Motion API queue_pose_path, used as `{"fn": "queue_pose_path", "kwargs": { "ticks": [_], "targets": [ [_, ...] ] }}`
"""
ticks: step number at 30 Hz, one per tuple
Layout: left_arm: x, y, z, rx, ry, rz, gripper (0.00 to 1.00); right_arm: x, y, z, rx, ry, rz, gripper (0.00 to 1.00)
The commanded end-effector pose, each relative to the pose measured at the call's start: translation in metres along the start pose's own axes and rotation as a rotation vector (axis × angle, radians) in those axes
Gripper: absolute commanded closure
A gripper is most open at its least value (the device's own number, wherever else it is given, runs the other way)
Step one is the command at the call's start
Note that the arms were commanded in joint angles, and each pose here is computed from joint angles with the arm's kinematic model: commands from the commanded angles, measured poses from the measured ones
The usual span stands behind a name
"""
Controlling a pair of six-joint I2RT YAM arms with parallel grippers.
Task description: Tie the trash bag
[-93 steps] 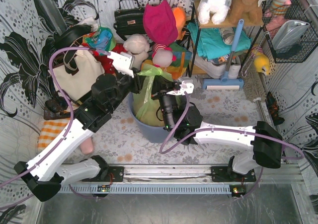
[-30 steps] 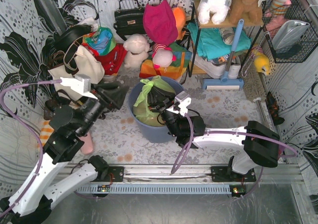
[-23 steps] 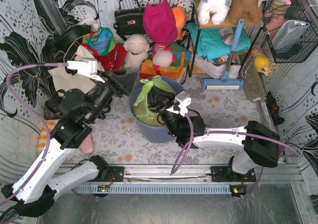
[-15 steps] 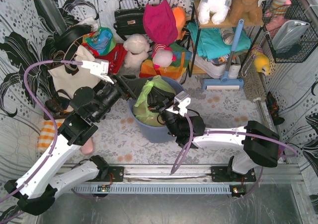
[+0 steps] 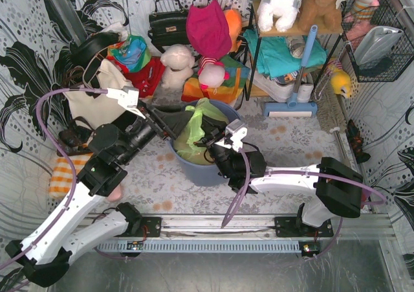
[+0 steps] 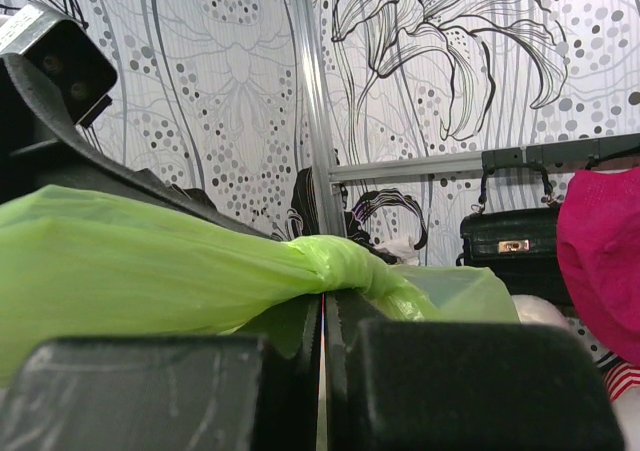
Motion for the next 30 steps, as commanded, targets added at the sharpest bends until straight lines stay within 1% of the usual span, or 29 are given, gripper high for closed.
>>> {"fn": "queue_pose_path", "kwargs": {
  "ticks": [1, 6, 12, 14, 17, 21, 23, 27, 30],
  "targets": [
    [-0.003, -0.002, 0.015, 0.049, -0.039, 0.069, 0.29, -0.001, 0.006, -0.020, -0.118, 0.045, 0.007, 1.00],
    [-0.008, 0.004, 0.024, 0.098, -0.083, 0.155, 0.27, -0.001, 0.005, -0.018, -0.112, 0.043, 0.009, 1.00],
    [-0.006, 0.003, 0.028, 0.106, -0.082, 0.152, 0.26, -0.001, 0.005, -0.017, -0.112, 0.048, 0.008, 1.00],
    [-0.004, 0.002, 0.027, 0.103, -0.071, 0.126, 0.27, 0.000, 0.006, -0.018, -0.113, 0.048, 0.006, 1.00],
    [-0.004, -0.007, 0.015, 0.062, -0.048, 0.073, 0.29, 0.000, 0.007, -0.019, -0.117, 0.050, 0.003, 1.00],
    [-0.010, -0.017, -0.005, 0.055, 0.000, 0.045, 0.32, 0.001, 0.007, -0.019, -0.118, 0.051, -0.003, 1.00],
    [-0.012, -0.021, -0.015, 0.022, 0.004, 0.028, 0.33, 0.001, 0.007, -0.020, -0.120, 0.055, -0.004, 1.00],
    [-0.015, -0.024, -0.035, -0.062, -0.022, -0.027, 0.33, 0.001, 0.007, -0.020, -0.119, 0.058, -0.004, 1.00],
    [-0.015, -0.016, -0.043, -0.088, -0.069, -0.067, 0.33, 0.002, 0.007, -0.019, -0.119, 0.062, -0.006, 1.00]
  ]
}}
Point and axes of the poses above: each gripper's point midway between its finger pads, its own y axis out along the fingers, its own x axis along the line the jaws close on, z = x × y, the point moved 9 cm from there along -y, back along the fingers, and after that the axes turned 6 degrees about y, right-handed, at the moved point
